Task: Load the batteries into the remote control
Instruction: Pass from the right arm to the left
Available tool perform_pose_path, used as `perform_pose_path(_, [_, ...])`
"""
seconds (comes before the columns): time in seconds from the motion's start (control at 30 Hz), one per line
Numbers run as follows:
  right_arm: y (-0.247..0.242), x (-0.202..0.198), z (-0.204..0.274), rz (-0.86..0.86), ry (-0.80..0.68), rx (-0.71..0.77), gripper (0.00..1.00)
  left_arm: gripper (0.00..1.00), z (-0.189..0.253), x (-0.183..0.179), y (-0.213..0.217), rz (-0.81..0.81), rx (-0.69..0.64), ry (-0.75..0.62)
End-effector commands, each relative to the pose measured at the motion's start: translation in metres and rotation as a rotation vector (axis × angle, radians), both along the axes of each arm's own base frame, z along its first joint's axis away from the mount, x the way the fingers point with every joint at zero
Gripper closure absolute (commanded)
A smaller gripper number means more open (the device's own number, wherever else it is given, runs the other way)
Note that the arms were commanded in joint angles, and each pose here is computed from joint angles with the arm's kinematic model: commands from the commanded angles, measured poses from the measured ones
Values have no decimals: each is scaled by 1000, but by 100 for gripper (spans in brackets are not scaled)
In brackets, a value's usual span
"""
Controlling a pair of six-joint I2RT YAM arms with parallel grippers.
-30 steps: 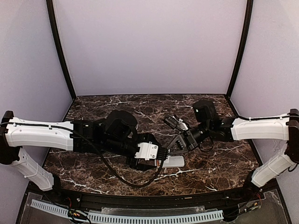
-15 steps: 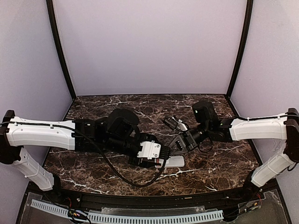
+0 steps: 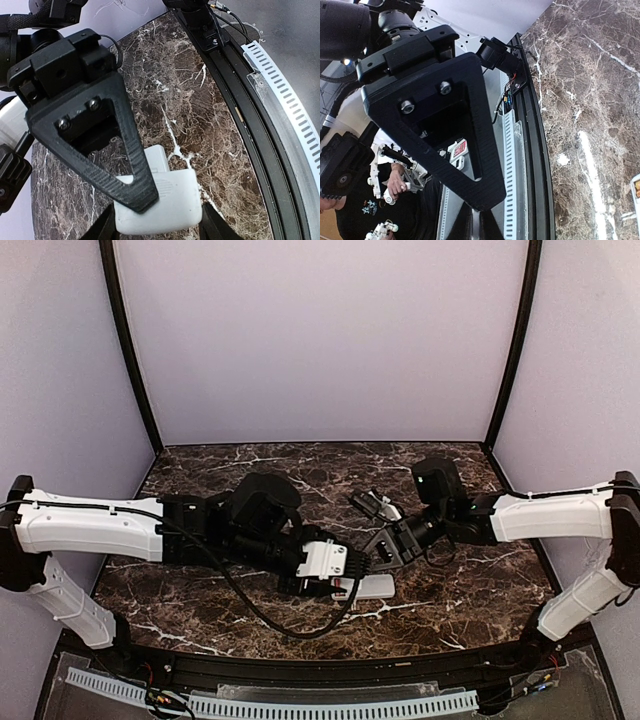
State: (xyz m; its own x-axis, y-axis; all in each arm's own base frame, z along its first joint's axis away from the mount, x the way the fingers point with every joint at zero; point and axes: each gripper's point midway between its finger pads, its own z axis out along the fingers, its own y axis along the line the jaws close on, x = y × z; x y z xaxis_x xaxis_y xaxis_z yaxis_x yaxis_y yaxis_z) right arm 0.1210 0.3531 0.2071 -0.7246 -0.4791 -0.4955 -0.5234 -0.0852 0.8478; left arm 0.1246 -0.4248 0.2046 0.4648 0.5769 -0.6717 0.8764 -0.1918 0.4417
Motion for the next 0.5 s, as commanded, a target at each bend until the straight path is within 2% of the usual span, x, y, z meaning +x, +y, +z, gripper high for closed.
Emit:
perform_pose_path(0.0, [-5, 11, -10, -45, 9, -19, 72, 68, 3, 1, 0, 41, -30, 40])
perform_pose_path(0.13, [-19, 30, -11, -135, -4, -36, 49, 72, -10, 8, 6, 95, -40, 105])
perform_pose_path(0.17, [-23, 34, -12, -159, -2, -44, 48, 73, -12, 10, 8, 109, -44, 123])
perform_pose_path(0.3, [-40, 52, -21, -262, 2, -80, 48, 74, -31, 20, 14, 169, -45, 183])
perform_pose_path(0.47, [-49, 55, -36, -302, 23, -119, 52, 74, -61, 32, 24, 243, -43, 263])
